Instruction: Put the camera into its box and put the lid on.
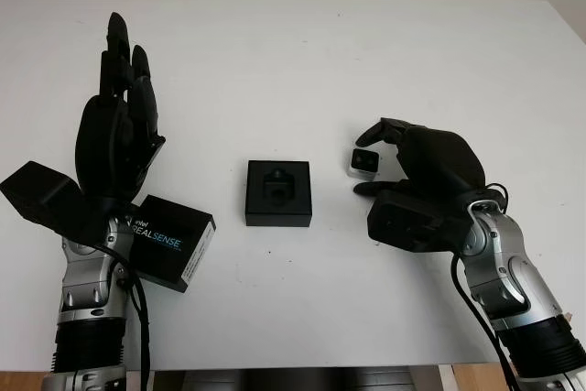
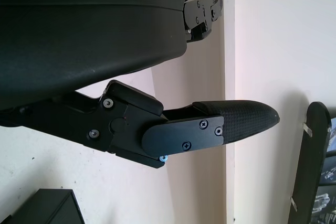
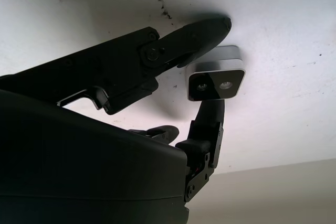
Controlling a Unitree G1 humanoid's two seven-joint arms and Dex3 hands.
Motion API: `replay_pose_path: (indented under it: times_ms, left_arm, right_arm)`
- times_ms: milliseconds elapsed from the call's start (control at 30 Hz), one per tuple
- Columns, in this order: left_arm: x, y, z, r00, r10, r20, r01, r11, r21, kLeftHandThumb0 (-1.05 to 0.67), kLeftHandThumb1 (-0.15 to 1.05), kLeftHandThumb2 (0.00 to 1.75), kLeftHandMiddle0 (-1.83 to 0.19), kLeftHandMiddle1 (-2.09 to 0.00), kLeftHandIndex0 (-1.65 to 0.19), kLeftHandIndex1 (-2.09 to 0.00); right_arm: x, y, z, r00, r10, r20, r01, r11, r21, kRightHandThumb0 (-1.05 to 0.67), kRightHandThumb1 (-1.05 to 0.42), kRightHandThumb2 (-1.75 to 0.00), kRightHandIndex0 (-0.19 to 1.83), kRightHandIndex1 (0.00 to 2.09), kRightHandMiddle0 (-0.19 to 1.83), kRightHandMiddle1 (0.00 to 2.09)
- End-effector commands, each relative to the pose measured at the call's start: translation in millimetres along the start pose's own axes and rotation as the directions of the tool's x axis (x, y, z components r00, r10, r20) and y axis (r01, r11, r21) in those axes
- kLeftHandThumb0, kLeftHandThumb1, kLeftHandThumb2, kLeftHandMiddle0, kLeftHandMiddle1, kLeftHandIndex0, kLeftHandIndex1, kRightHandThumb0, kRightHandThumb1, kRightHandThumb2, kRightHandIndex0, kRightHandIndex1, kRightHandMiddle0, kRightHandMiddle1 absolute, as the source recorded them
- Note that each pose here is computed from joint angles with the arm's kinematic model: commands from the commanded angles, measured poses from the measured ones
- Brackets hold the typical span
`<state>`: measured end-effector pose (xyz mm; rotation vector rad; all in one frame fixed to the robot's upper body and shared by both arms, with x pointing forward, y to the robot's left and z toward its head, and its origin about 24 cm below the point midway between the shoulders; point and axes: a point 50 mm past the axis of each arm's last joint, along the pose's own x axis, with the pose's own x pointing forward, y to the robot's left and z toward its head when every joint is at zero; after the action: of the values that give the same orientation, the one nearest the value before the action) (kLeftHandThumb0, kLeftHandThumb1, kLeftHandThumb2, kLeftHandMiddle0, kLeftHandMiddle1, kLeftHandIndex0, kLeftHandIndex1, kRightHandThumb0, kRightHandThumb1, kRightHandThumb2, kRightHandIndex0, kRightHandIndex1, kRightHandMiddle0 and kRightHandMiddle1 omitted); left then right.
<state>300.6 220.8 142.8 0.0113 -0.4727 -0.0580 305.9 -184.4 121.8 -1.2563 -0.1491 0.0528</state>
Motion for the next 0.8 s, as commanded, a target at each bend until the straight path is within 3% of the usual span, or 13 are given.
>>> replay_pose_path:
  times_ms: [0, 167, 467, 767]
  left_arm:
    - [2.6, -0.6, 3.8, 1.000, -0.006, 0.024, 0.006, 1.000, 0.009, -0.79, 1.05, 0.59, 0.19, 0.00, 0.19, 0.00]
    - [2.3, -0.7, 3.7, 1.000, -0.003, 0.026, 0.003, 1.000, 0.003, -0.78, 1.05, 0.60, 0.19, 0.00, 0.19, 0.00]
    - [1.8, 0.1, 4.0, 1.000, -0.002, 0.023, 0.002, 1.000, 0.011, -0.79, 1.05, 0.59, 0.19, 0.00, 0.19, 0.00]
    - [1.6, 0.3, 3.5, 1.000, -0.005, 0.025, 0.005, 1.000, 0.004, -0.79, 1.05, 0.58, 0.19, 0.00, 0.19, 0.00]
  right_arm:
    - [-2.6, -1.6, -0.6, 1.000, -0.010, -0.003, 0.010, 1.000, 0.016, -0.55, -0.91, -0.06, 0.41, 0.08, 0.26, 1.20]
    - [-2.0, -1.3, -1.0, 0.999, -0.033, -0.004, 0.033, 0.999, -0.004, -0.49, -0.92, -0.06, 0.45, 0.10, 0.30, 1.31]
    - [0.5, -1.5, -4.4, 0.999, -0.050, -0.019, 0.048, 0.996, -0.076, -0.53, -0.96, -0.06, 0.46, 0.09, 0.26, 1.26]
    - [0.9, -0.1, -5.3, 0.993, -0.118, -0.007, 0.118, 0.993, -0.009, -0.41, -1.04, -0.07, 0.55, 0.14, 0.36, 1.36]
